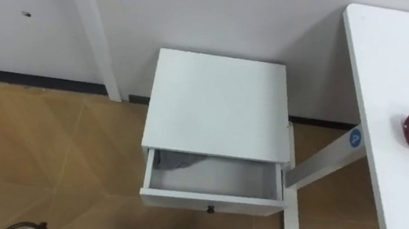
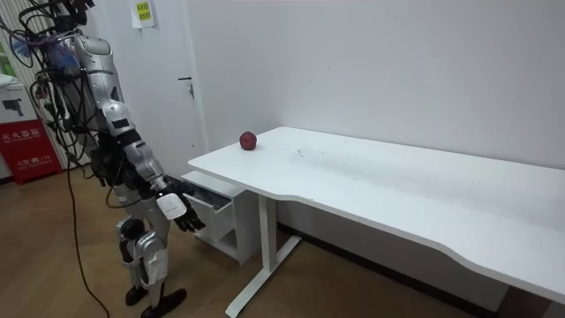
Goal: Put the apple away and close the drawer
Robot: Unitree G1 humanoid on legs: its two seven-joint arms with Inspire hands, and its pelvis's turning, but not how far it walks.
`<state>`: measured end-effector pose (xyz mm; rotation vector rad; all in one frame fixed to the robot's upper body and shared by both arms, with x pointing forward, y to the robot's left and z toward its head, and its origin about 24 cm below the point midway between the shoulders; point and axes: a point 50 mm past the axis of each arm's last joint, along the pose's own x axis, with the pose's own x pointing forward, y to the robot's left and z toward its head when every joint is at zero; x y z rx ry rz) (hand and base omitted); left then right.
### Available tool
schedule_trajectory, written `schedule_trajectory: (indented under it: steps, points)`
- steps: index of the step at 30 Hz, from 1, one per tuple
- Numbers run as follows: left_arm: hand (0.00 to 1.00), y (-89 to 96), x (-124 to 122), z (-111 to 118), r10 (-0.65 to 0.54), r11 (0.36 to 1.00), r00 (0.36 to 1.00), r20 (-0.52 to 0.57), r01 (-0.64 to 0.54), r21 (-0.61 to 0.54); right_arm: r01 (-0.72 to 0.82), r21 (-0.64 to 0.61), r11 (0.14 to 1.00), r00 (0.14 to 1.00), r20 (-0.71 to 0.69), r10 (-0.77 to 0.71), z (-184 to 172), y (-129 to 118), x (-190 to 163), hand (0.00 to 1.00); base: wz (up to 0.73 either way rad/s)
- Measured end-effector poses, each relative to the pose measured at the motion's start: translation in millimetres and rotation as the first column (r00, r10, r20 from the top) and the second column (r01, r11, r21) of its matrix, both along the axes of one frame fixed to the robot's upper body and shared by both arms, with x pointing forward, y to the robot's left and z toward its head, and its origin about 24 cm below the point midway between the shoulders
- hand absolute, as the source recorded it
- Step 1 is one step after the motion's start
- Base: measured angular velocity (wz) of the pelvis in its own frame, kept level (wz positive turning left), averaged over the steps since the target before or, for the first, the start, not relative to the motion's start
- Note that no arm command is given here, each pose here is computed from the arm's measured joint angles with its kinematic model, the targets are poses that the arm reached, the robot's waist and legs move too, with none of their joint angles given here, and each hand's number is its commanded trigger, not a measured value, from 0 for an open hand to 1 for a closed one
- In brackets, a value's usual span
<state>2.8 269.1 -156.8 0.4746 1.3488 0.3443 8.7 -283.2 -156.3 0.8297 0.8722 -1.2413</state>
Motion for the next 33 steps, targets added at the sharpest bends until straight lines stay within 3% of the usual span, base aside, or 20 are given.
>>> schedule_trajectory:
  steps: [4,13,17,26,30,33]
  points:
    - [0.00,3.1,-2,1,0.019,1.000,1.000,0.010,-0.019,0.018,0.325,0.012,0.946,0.943,0.076,-0.325,3,-10,-3,0.00,-0.07]
    - [0.00,7.6,-3,3,0.042,0.999,0.999,0.007,-0.043,0.028,0.603,0.064,0.795,0.791,0.083,-0.607,7,-16,-4,0.00,-0.05]
    - [0.00,8.4,-4,3,0.041,0.999,0.999,0.003,-0.041,0.028,0.639,0.069,0.766,0.756,0.127,-0.642,14,-27,9,0.00,0.00]
    - [0.00,19.7,6,12,0.008,0.997,0.996,0.085,-0.014,0.071,0.684,-0.079,0.725,0.693,0.382,-0.611,81,-89,59,0.00,0.00]
    - [0.00,20.2,15,14,-0.012,0.997,0.992,0.122,0.002,0.077,0.665,-0.245,0.705,0.719,0.463,-0.518,125,-110,76,0.00,0.03]
    - [0.00,19.2,17,14,-0.016,0.997,0.992,0.125,0.007,0.075,0.583,-0.459,0.671,0.806,0.429,-0.407,151,-116,86,0.00,0.00]
